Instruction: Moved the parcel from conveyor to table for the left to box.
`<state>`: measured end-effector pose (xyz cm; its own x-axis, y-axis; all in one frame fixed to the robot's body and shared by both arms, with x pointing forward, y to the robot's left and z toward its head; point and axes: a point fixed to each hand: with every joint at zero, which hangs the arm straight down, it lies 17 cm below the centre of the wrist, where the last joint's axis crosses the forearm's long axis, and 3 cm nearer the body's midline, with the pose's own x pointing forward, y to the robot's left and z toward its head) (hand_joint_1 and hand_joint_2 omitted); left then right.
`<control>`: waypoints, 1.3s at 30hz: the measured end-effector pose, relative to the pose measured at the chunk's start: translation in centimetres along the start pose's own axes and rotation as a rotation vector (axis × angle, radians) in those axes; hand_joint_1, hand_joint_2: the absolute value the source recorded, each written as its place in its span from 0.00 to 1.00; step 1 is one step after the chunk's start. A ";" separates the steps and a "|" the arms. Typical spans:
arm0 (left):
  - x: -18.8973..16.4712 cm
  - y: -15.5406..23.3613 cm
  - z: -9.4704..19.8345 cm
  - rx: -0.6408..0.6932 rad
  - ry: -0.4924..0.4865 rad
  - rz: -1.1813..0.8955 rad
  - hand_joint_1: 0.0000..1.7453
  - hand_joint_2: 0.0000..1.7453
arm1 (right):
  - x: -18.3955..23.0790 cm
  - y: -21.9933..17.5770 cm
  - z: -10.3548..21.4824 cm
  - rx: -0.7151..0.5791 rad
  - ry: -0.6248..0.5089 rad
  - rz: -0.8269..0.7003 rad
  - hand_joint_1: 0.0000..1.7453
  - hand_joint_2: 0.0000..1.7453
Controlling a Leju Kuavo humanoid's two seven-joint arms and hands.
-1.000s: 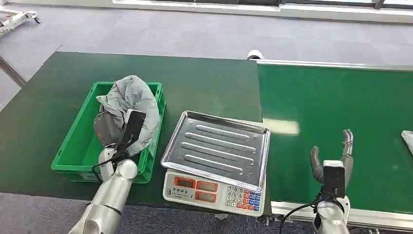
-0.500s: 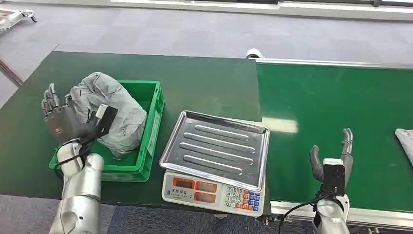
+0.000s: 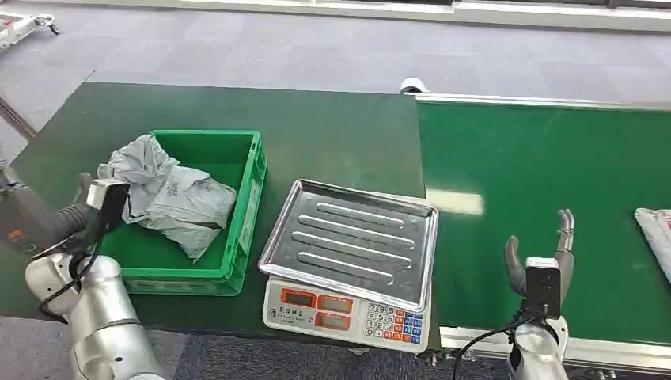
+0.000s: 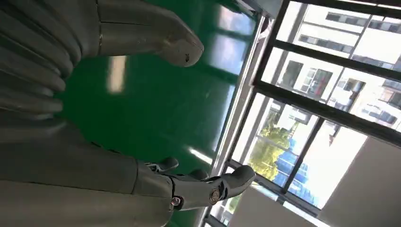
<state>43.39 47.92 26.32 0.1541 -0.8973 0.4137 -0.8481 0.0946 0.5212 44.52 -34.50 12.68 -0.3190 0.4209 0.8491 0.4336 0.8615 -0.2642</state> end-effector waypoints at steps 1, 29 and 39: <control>0.0 1.2 -0.5 0.044 0.016 0.016 0.00 0.00 | 0.0 0.0 0.0 -0.002 0.000 0.001 0.00 1.00; 32.3 -3.8 13.8 -0.717 -0.167 1.692 0.00 1.00 | 1.6 0.7 -1.7 0.009 -0.039 -0.040 0.00 1.00; 35.1 -7.0 20.4 -0.934 -0.099 1.696 0.00 1.00 | 3.3 4.2 -1.2 0.126 -0.073 -0.105 0.00 1.00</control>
<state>44.38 6.99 21.96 -0.4612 0.3470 0.8167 0.4400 0.8887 -0.1291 46.30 -29.82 14.87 -0.4190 0.3426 0.8409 0.2868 0.9286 -0.2355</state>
